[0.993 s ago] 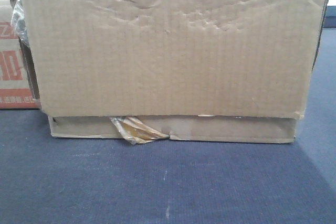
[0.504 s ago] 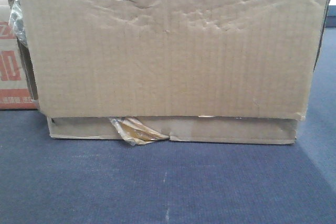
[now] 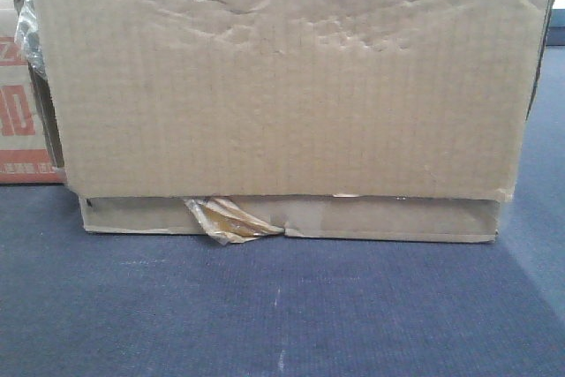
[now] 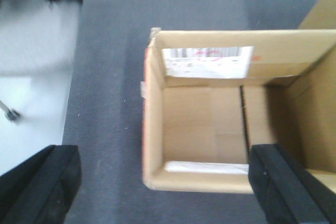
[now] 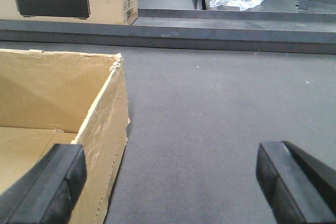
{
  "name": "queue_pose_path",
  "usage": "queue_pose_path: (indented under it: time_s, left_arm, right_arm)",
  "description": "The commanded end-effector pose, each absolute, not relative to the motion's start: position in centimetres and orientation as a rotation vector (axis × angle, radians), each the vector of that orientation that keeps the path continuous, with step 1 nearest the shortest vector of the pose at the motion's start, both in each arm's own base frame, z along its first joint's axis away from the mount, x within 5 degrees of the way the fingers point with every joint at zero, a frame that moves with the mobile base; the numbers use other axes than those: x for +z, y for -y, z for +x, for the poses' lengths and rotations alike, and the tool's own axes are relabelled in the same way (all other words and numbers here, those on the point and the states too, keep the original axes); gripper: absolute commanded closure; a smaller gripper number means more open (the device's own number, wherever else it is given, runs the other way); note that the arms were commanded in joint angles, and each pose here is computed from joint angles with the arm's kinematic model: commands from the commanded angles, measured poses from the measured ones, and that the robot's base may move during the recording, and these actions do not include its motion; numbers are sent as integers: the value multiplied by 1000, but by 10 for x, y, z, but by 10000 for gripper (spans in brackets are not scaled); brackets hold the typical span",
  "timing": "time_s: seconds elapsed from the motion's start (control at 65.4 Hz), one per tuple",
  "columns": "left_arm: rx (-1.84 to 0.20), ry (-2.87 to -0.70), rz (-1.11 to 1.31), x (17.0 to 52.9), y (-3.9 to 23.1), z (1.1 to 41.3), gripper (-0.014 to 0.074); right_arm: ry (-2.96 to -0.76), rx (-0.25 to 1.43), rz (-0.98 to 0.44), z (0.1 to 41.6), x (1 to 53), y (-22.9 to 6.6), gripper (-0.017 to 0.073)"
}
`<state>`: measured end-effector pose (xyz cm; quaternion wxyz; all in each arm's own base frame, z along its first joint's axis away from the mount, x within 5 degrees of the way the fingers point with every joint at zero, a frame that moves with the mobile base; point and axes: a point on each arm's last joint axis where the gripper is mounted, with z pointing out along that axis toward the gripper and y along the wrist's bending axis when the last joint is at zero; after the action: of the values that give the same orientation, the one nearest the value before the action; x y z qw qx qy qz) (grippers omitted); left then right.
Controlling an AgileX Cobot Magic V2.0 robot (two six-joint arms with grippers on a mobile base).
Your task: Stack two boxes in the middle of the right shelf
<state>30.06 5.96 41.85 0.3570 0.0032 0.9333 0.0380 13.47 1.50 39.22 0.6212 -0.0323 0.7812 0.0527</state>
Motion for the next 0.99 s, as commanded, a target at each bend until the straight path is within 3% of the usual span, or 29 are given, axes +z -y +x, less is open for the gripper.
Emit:
queue_pose_path:
  time_s: [0.0, 0.428, 0.734, 0.856, 0.978]
  left_arm:
    - [78, -2454, 62, 411, -70, 323, 46]
    - [68, -2597, 146, 330, -89, 394, 46]
    - [37, -2663, 142, 299, -93, 409, 57]
    - [34, -2667, 142, 299, -92, 409, 205]
    - [23, -2691, 143, 298, -92, 407, 531]
  right_arm:
    - [-1780, 104, -85, 136, 395, -15, -1]
    - [-1782, 95, -89, 136, 395, -14, -1]
    - [-1782, 95, -89, 136, 395, -14, -1]
    - [-1782, 90, -91, 136, 395, -14, -1]
    - [-1782, 67, -102, 136, 395, -13, -1]
